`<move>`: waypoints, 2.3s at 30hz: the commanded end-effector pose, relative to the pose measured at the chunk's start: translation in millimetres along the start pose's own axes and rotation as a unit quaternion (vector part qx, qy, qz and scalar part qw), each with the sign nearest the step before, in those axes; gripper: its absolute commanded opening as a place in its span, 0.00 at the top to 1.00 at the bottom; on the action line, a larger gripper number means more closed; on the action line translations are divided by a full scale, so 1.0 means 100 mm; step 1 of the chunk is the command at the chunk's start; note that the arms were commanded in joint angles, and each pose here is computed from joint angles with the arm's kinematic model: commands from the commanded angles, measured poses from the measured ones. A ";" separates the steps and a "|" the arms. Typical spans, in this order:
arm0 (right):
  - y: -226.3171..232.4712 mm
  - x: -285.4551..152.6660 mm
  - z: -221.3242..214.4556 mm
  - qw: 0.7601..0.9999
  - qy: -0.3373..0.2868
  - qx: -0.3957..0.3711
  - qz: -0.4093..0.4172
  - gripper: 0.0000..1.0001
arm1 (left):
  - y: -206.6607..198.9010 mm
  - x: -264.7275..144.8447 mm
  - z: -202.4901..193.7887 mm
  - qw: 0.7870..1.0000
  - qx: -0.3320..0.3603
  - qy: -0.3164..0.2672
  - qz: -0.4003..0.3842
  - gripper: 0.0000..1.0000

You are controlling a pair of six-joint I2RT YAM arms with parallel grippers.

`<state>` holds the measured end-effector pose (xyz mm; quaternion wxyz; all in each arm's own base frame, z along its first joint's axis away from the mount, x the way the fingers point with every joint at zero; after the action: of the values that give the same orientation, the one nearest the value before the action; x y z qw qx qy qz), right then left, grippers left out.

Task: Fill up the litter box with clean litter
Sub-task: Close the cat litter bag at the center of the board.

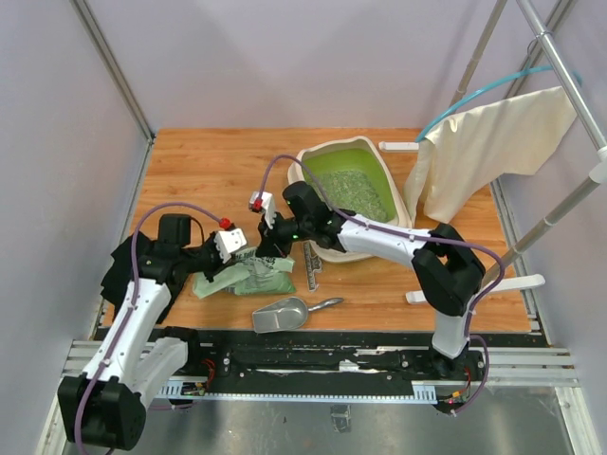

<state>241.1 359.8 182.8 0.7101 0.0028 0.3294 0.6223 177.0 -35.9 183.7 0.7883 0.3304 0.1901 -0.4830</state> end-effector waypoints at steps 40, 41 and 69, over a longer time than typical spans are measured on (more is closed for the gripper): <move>-0.29 -0.79 -0.40 0.988 0.131 0.003 -0.081 0.99 | 0.29 -0.22 0.07 0.991 -0.055 -0.033 0.114 1.00; -0.27 -0.80 -0.41 0.988 0.135 0.000 -0.075 0.99 | 0.29 -0.22 0.07 0.991 -0.055 -0.038 0.113 0.99; 0.21 -1.06 -0.42 0.961 0.035 0.172 -0.212 0.54 | 0.42 -0.19 0.07 0.984 -0.096 -0.038 0.146 0.73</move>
<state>216.6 248.6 222.0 0.7972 -0.0685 0.3858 0.4593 182.3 -17.8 181.5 0.8532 0.2441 0.2283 -0.4003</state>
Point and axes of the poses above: each gripper's point midway between its finger pads, its own x axis out along the fingers, its own y axis along the line the jaws close on, z = x × y, the point moved 10 cm from there along -x, back along the fingers, and after that the axes turned 12 degrees about x, right-handed, at the moved point
